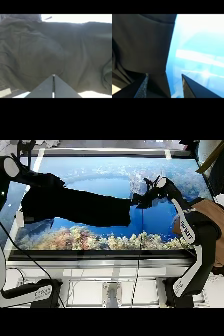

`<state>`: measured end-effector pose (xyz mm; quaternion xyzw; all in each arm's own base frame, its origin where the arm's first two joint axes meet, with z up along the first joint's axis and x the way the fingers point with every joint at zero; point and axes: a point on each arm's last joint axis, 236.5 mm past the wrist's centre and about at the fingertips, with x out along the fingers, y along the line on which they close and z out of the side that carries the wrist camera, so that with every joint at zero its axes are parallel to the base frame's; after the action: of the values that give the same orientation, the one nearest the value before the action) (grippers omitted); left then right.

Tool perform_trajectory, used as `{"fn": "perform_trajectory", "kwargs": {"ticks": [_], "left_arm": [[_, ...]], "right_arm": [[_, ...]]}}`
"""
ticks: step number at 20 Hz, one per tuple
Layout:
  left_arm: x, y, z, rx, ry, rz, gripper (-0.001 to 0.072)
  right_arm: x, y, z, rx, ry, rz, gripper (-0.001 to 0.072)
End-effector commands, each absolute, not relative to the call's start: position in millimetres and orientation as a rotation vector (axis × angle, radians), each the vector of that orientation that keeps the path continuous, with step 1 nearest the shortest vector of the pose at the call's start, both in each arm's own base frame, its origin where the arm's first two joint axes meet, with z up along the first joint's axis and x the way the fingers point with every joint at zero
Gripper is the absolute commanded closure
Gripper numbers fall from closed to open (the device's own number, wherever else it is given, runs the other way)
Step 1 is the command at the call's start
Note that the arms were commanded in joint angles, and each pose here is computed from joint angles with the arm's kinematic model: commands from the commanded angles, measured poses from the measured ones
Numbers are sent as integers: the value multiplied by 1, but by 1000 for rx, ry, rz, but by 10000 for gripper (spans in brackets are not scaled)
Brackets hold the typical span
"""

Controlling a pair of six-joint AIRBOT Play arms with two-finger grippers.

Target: Fold the clothes and pants, and hang the long-sleeved shirts on hangers.

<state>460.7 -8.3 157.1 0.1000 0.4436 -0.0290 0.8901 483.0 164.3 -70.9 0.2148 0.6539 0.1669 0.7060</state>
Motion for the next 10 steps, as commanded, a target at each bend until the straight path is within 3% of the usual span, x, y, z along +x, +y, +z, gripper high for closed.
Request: {"fn": "perform_trajectory", "kwargs": {"ticks": [1, 6, 10], "left_arm": [[463, -17, 147, 192, 944, -86, 682], [465, -31, 138, 217, 960, -123, 682], [466, -31, 133, 225, 969, -127, 682]], "right_arm": [[473, 164, -75, 498, 1501, 368, 261], [454, 176, -106, 576, 1627, 396, 261], [470, 209, -117, 720, 1573, 468, 260]]}}
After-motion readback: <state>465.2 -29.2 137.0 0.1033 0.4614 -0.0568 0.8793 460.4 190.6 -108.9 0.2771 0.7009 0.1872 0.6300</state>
